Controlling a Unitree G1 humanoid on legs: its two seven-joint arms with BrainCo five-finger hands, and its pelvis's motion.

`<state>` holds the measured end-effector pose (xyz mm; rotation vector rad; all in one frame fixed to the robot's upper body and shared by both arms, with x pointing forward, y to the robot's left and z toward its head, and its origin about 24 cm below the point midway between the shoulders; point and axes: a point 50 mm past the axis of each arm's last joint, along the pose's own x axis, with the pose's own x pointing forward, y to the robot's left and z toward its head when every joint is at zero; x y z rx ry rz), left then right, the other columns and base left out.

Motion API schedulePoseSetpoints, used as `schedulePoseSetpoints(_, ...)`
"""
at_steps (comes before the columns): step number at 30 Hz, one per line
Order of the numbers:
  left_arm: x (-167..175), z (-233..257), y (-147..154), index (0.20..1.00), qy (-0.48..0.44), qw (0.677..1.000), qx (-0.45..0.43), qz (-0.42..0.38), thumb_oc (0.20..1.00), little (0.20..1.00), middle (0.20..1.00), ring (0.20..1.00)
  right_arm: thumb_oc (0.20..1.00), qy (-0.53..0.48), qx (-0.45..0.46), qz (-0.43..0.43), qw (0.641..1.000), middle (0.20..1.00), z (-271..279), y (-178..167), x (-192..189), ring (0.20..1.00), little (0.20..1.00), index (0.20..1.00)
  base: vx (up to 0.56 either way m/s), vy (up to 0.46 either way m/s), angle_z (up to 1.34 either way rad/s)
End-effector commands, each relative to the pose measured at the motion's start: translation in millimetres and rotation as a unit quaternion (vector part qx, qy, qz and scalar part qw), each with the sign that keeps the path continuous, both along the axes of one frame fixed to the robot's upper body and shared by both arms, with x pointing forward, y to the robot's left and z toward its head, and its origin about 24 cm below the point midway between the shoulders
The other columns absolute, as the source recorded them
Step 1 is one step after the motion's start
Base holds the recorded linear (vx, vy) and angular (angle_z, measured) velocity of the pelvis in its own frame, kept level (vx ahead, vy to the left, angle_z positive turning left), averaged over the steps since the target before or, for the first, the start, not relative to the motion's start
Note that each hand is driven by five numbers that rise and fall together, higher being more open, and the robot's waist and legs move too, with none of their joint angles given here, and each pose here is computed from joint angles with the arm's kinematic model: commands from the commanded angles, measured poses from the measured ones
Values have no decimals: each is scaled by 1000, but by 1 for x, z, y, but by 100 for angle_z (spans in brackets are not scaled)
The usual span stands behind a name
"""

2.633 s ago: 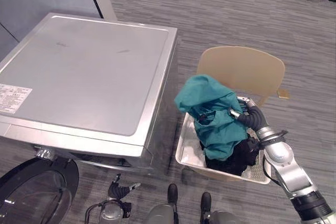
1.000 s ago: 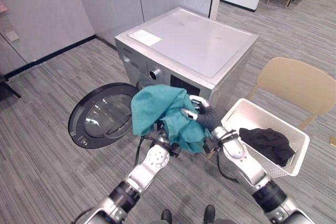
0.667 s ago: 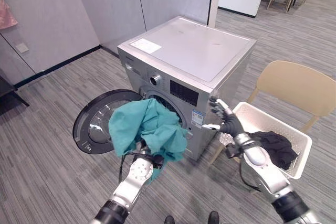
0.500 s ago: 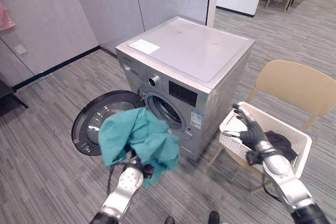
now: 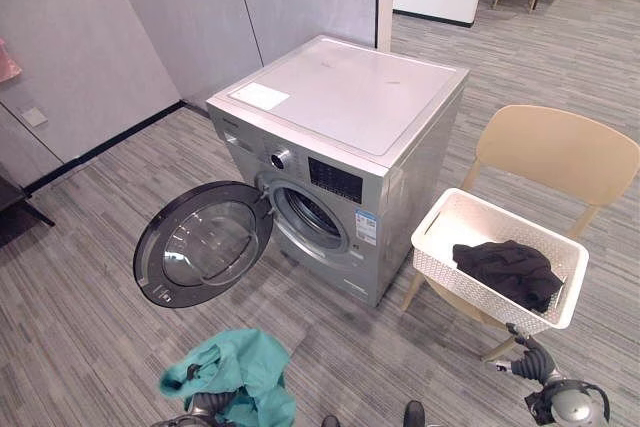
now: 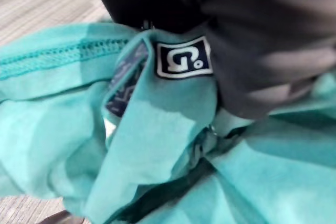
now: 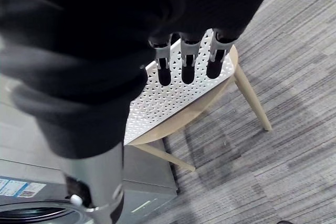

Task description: Grab the laundry basket,head to the washer,open it,put in the laundry and shut it.

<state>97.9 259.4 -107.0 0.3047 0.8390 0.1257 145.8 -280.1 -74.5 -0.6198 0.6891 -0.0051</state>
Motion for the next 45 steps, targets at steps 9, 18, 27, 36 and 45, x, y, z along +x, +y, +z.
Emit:
schedulePoseSetpoints(9,80,40,3,200,-143,989,34,-15,200,200,200,200,1000,-79,11,-15,997,1000,9,22,42,1000,1000,1000,-88,15,96)
schedulePoseSetpoints(18,97,50,1,200,-162,985,43,-34,200,200,200,200,1000,-90,39,-3,995,1000,8,48,57,1000,1000,1000,174,234,85)
schedulePoseSetpoints(27,109,59,-1,200,-182,981,48,-42,200,200,200,200,1000,-102,63,20,993,1000,13,63,63,1000,1000,1000,195,99,67)
schedulePoseSetpoints(36,102,48,-16,200,-158,984,35,-76,200,200,200,200,1000,-89,85,44,991,1000,9,72,59,1000,1000,1000,267,-60,31)
schedulePoseSetpoints(45,110,49,-37,200,-162,979,13,-124,200,200,200,200,1000,-79,67,18,994,1000,8,54,56,1000,1000,1000,216,-117,-1)
